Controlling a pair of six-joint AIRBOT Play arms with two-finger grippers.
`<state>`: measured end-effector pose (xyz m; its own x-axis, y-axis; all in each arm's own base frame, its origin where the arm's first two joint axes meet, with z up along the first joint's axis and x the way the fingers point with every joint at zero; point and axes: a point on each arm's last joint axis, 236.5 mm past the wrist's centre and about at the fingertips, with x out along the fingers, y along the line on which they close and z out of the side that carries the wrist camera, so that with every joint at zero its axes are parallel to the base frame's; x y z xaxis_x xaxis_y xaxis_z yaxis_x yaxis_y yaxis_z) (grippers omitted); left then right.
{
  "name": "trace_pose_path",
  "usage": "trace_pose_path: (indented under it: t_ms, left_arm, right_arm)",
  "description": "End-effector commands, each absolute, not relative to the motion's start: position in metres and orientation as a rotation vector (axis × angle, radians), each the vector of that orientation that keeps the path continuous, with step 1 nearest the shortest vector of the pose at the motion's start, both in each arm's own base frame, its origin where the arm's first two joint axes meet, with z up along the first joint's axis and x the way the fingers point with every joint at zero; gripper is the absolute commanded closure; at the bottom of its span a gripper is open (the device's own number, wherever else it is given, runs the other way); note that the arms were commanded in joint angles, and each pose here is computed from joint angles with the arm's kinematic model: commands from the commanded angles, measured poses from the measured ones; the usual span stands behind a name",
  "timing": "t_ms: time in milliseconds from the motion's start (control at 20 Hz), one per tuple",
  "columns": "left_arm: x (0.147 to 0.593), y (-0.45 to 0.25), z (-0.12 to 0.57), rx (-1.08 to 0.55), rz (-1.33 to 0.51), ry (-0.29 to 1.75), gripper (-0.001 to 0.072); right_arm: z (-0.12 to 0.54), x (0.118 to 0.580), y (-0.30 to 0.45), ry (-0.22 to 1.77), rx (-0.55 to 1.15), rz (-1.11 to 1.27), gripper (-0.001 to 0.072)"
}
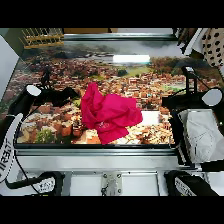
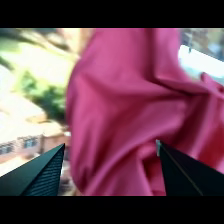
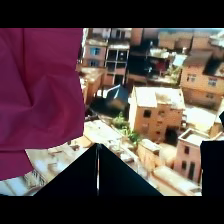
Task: Fold the clothes and pants, and hang the long-sleeved shirts on hangers.
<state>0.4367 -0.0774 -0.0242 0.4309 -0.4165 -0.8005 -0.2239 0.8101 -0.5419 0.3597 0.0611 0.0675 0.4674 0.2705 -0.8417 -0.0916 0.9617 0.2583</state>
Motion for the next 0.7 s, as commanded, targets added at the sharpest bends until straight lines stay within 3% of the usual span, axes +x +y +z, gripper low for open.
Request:
trace_pose_path:
  t_ms: [0,450,500,550,600,650]
  left_arm:
    - [0.448,-0.057,-0.066,-0.675,-0.084,1.21,0.0087]
    - [0.47,-0.119,-0.117,-0.603,-0.228,1.402,0.0087]
    - [0.47,-0.122,-0.12,-0.599,-0.235,1.412,0.0088]
    - [0.471,-0.125,-0.121,-0.595,-0.238,1.412,0.0088]
    - [0.473,-0.124,-0.121,-0.594,-0.236,1.405,0.0097]
    - [0.474,-0.124,-0.12,-0.595,-0.236,1.399,0.0327]
  right_arm:
    - [0.044,0.363,0.063,1.13,0.204,0.223,0.0679]
    - [-0.008,0.367,0.075,1.275,0.283,0.24,0.0676]
    - [-0.014,0.366,0.076,1.291,0.291,0.243,0.0557]
    - [-0.02,0.366,0.079,1.308,0.308,0.247,0.0293]
    - [-0.026,0.367,0.084,1.325,0.337,0.255,0.0081]
    - [-0.032,0.369,0.089,1.337,0.37,0.261,0.0066]
